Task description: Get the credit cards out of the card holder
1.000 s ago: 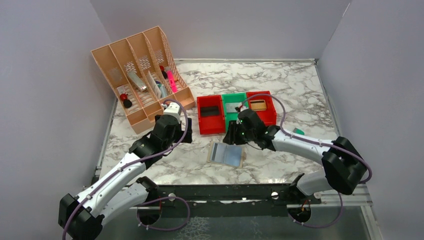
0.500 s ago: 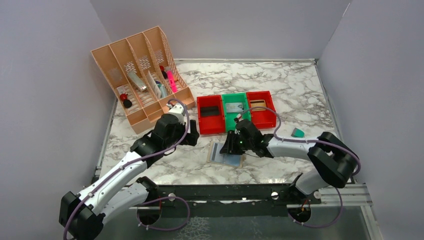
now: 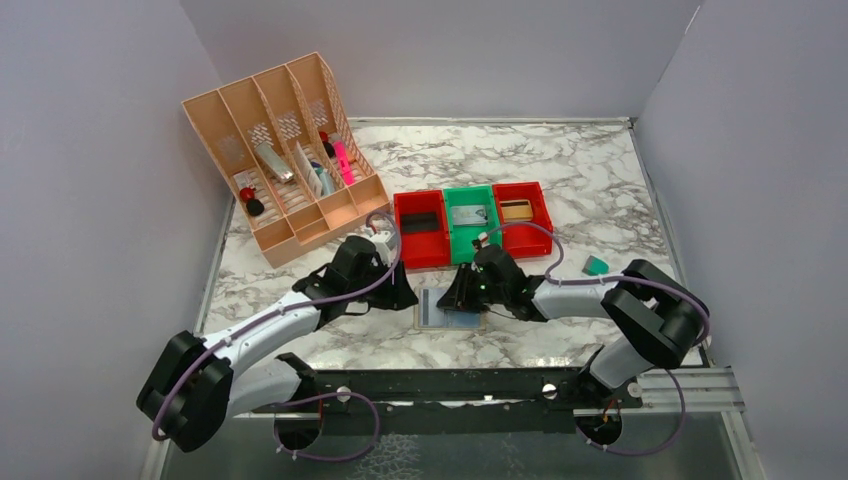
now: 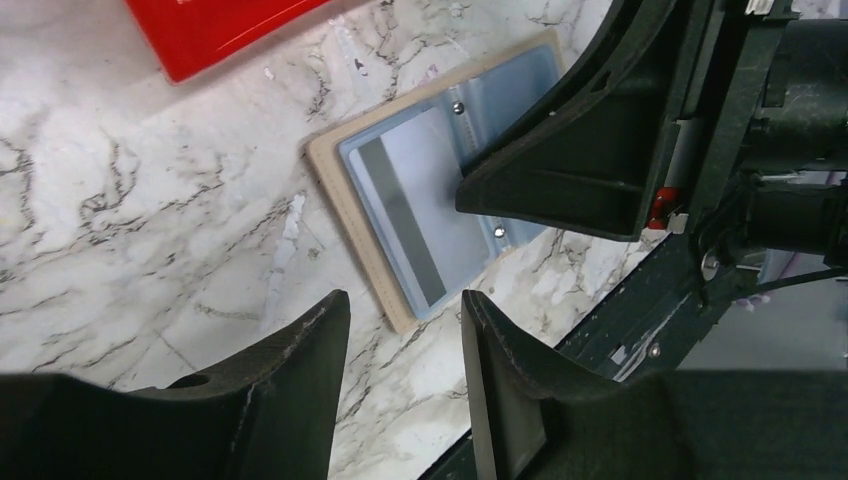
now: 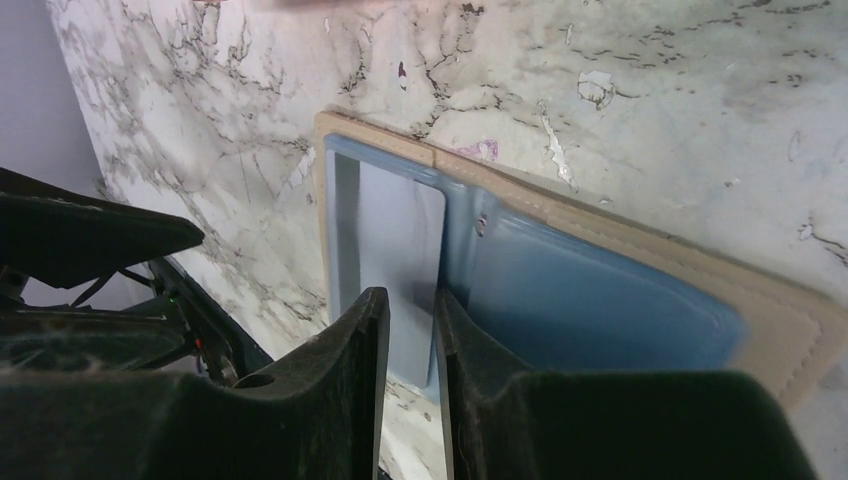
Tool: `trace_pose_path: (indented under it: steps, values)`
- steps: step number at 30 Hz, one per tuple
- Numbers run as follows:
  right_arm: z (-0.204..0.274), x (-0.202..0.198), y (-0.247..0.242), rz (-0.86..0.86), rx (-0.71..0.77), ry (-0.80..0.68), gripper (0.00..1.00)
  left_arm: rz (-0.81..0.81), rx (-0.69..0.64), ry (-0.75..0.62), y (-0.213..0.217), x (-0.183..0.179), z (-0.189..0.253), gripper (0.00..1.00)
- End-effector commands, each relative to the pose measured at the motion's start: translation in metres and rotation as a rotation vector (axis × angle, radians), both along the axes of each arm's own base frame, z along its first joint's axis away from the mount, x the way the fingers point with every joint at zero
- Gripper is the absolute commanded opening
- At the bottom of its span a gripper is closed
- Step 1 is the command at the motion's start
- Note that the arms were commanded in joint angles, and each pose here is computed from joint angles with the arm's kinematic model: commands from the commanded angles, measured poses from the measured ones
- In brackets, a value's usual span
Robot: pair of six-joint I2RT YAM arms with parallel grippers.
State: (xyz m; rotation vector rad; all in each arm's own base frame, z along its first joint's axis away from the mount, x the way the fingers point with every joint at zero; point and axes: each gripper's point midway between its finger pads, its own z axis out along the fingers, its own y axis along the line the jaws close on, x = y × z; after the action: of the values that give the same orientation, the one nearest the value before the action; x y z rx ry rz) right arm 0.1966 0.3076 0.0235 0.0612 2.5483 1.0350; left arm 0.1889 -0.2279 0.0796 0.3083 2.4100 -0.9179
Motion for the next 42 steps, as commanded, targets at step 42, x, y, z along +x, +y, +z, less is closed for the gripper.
trace_pose_path:
  steps: [42]
  values:
    - [0.000, -0.020, -0.003, 0.014, 0.065, 0.099, 0.08, -0.009, 0.041, 0.148, -0.028, -0.025, -0.056, 0.21]
